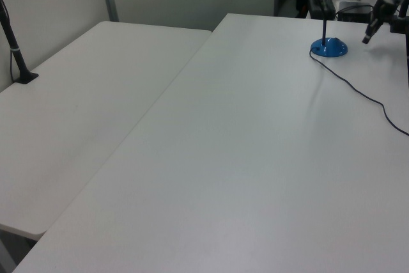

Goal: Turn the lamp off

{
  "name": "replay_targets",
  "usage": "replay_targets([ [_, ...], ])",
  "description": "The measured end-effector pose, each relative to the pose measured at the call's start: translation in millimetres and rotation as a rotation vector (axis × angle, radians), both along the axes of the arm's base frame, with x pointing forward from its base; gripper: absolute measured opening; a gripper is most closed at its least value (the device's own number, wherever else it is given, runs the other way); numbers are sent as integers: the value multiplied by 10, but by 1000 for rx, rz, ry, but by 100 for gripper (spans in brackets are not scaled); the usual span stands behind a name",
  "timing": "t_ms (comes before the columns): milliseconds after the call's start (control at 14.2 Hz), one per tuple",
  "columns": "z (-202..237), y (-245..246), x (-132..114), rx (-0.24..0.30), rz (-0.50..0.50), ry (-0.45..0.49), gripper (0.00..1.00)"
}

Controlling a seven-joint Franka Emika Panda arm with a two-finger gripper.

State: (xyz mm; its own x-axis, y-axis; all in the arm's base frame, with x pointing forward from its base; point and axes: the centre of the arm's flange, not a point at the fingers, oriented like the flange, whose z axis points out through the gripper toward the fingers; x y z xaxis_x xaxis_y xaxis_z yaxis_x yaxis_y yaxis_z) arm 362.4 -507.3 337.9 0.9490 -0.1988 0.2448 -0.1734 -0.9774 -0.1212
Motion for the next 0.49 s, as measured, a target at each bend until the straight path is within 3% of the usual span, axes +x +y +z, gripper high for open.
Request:
replay_targets([
  [281,678,109,-106,50,156,95,1],
  [492,1502,340,-127,122,204,102,1],
])
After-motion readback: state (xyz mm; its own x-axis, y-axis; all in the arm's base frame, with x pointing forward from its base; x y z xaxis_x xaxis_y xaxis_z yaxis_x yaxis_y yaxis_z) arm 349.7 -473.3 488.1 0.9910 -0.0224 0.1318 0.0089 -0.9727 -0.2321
